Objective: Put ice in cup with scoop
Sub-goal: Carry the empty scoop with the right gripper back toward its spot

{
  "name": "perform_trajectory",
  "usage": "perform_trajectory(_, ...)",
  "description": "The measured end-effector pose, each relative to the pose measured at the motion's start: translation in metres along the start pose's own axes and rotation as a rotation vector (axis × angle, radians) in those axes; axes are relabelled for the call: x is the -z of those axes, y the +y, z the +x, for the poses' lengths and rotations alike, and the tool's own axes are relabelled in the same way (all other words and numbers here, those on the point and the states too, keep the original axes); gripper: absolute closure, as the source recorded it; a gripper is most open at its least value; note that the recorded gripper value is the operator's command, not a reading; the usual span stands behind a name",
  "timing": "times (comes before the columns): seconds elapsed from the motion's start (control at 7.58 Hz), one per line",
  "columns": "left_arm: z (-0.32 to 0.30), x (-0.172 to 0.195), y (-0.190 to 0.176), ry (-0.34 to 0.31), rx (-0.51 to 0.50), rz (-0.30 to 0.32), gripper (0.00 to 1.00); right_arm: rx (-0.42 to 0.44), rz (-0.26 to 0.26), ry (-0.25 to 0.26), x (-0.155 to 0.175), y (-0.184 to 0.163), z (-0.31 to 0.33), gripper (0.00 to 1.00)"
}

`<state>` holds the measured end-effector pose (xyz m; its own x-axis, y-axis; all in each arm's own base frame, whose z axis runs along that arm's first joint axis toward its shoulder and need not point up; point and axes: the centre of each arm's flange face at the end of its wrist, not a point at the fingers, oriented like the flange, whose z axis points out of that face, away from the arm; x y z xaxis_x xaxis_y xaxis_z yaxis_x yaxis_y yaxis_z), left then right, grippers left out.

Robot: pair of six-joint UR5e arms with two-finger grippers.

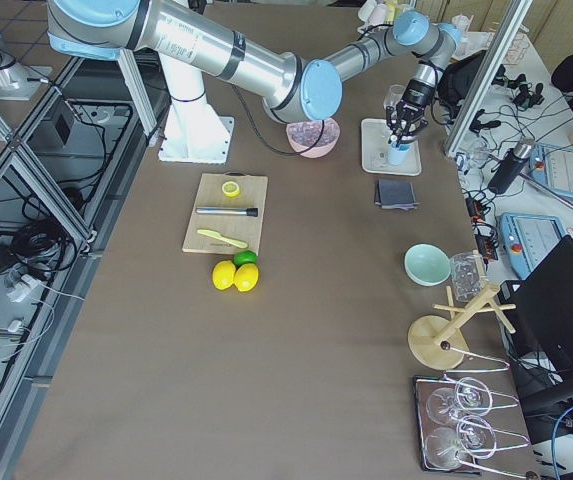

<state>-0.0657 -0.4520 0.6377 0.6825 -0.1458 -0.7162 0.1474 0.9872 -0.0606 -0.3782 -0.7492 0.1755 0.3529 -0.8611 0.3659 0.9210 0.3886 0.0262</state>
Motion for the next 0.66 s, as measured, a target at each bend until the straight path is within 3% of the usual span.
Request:
perform_trajectory(0.26,-0.001,-0.003,0.0,-0.005,0.001,-0.005,0.02,-0.047,0.04,0.012,-0.013,0.064,0.014,1.0)
perform_trajectory(0.53,-0.007,-0.008,0.0,-0.01,0.01,-0.015,0.02,-0.109,0.099,0.02,-0.056,0.145,0.031,1.0)
perform_trajectory(0.66,-0.008,-0.01,0.0,-0.011,0.013,-0.018,0.02,-0.192,0.147,-0.015,-0.088,0.192,0.042,1.0)
